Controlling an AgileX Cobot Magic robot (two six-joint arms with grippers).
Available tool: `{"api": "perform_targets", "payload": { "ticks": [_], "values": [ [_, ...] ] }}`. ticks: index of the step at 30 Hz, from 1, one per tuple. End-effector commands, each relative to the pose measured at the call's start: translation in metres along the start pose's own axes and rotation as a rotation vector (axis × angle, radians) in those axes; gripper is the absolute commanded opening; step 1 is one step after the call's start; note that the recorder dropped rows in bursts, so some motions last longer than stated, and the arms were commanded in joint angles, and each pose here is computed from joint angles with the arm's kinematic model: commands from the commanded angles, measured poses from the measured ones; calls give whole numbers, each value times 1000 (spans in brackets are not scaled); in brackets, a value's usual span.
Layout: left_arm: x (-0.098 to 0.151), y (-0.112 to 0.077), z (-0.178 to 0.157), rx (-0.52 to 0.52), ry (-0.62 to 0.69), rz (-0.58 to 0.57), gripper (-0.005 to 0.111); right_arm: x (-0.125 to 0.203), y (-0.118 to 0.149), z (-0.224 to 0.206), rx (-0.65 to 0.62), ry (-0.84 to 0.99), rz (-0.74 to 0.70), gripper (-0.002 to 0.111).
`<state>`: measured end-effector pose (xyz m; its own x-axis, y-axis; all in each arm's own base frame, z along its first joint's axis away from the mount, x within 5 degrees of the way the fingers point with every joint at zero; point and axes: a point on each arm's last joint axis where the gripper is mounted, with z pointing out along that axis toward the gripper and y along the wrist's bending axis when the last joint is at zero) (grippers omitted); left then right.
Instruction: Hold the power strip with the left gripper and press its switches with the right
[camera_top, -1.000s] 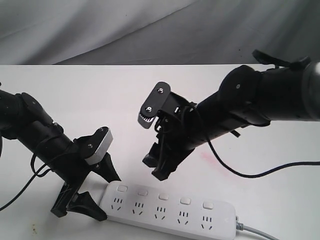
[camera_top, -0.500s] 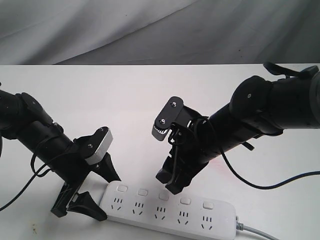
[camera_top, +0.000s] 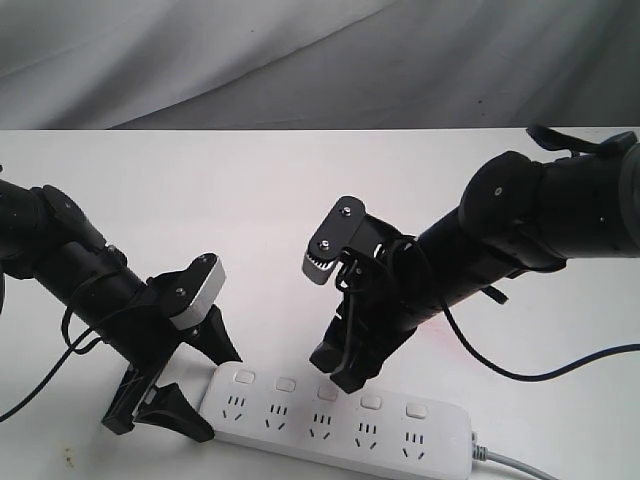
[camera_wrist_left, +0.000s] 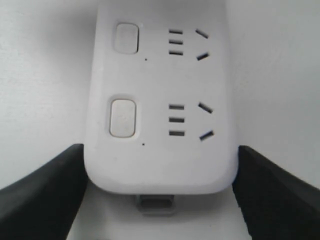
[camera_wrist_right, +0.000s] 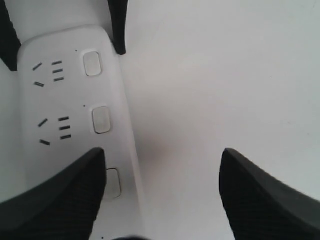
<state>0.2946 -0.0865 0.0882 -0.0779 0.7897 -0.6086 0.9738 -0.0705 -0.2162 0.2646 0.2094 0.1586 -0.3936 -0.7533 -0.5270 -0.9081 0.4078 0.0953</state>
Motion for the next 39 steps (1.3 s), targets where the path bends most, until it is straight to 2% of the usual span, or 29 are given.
{"api": "perform_targets", "payload": {
  "ticks": [1,8,11,14,19,21,29,31,36,39],
  "values": [
    [17,-6,13,50,116,19,50,0,1,-4,-6,-6,-2,60],
    [17,-6,13,50,116,19,50,2,0,-2,-2,-2,-1,60],
    [17,-6,13,50,116,19,50,17,-1,13,9,45,23,60],
    [17,-6,13,50,116,19,50,32,1,33,-53,113,62,60],
    [17,-6,13,50,116,19,50,1,-3,6,1,-20,12,60],
    [17,-6,13,50,116,19,50,-2,-4,1,23,-34,-7,60],
    [17,-6,13,50,116,19,50,38,-3,45,-53,123,68,60],
    [17,-6,13,50,116,19,50,34,-2,40,-47,105,63,60],
    [17,-6,13,50,116,19,50,0,3,-16,65,-75,-3,60],
    [17,-6,13,50,116,19,50,-3,5,-30,97,-89,-39,60]
  ]
}}
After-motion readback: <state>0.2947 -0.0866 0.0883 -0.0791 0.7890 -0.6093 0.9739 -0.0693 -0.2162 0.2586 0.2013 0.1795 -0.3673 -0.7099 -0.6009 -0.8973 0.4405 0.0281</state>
